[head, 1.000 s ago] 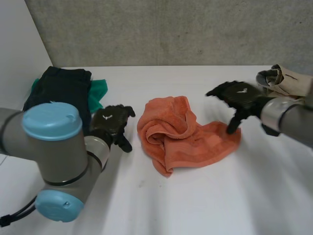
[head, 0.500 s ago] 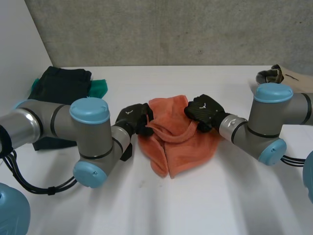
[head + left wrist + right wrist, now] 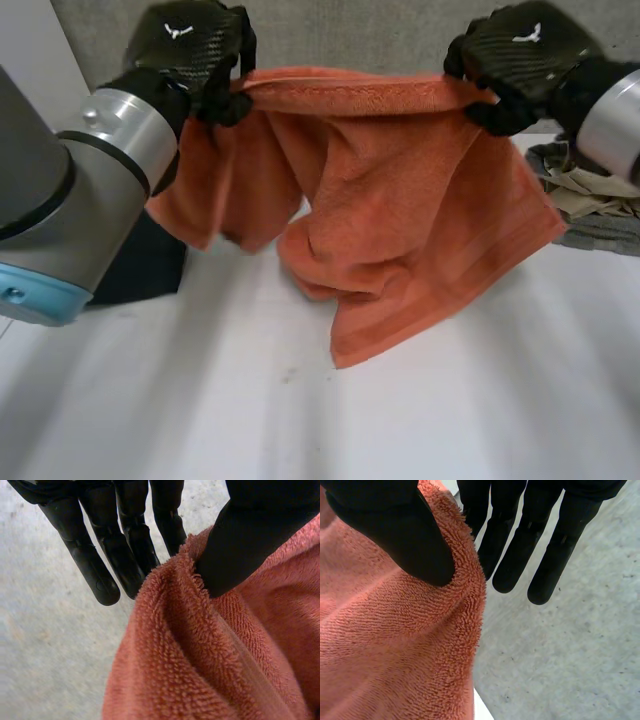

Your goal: Fold the laundry.

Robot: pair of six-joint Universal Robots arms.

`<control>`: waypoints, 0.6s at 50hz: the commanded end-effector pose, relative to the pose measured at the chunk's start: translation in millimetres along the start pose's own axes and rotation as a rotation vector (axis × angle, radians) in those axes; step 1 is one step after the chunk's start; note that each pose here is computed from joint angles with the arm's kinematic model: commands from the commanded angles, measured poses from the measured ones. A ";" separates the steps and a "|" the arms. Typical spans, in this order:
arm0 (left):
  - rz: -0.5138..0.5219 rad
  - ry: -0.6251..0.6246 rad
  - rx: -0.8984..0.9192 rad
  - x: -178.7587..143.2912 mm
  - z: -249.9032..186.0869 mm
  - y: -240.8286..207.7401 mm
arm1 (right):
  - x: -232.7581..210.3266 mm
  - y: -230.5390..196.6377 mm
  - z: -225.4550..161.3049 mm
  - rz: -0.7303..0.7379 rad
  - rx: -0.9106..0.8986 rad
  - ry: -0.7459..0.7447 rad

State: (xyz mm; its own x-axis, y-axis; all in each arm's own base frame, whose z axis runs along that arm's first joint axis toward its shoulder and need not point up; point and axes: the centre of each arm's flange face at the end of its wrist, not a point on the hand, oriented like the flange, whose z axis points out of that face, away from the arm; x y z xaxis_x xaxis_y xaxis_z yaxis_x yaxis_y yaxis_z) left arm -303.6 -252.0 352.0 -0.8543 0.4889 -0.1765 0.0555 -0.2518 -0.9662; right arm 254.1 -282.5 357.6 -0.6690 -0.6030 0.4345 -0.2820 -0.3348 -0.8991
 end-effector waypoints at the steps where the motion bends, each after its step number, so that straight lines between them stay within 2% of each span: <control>1: 0.098 0.020 -0.085 6.4 0.0 29.6 | -12.4 2.9 -26.6 0.081 -0.152 -0.051; 7: 0.200 0.071 -0.301 16.4 8.7 112.9 | -30.1 54.6 -16.2 0.154 -0.307 -0.123; 8: 0.212 0.076 -0.318 17.1 10.1 120.4 | -35.3 75.7 -9.2 0.169 -0.358 -0.145; 11: 0.246 0.074 -0.358 10.8 20.4 145.2 | -41.7 100.3 1.2 0.181 -0.410 -0.167; 14: 0.251 0.062 -0.339 5.1 33.0 150.1 | -41.6 127.3 20.4 0.179 -0.441 -0.132; 18: 0.256 0.025 -0.196 -3.9 68.5 140.9 | -34.5 149.7 49.9 0.114 -0.396 -0.019; 23: 0.268 -0.054 0.158 -19.0 115.0 88.3 | -7.2 120.6 88.5 0.026 -0.120 0.213; 24: 0.265 -0.068 0.221 -21.8 119.9 76.6 | 6.2 103.5 97.0 0.007 -0.003 0.296; 26: 0.232 -0.100 0.387 -26.9 129.0 47.2 | 21.1 81.6 101.6 -0.013 0.124 0.380; 27: 0.216 -0.110 0.437 -29.5 130.3 36.7 | 33.7 55.3 100.7 -0.027 0.247 0.442; 29: 0.180 -0.126 0.527 -34.2 130.2 15.2 | 40.9 33.6 96.6 -0.039 0.335 0.479; 30: 0.150 -0.137 0.606 -38.3 125.8 -9.8 | 41.3 22.7 94.3 -0.046 0.373 0.486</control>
State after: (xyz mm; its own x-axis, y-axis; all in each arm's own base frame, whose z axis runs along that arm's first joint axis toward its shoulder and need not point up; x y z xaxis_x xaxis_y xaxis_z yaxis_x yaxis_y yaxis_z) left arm -342.7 -383.4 311.7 -0.8707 0.3242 -0.3699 0.1355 -0.5648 -0.8140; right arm 286.5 -392.7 282.6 -0.8551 -0.3404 0.3911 -0.2595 -0.3719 -0.8912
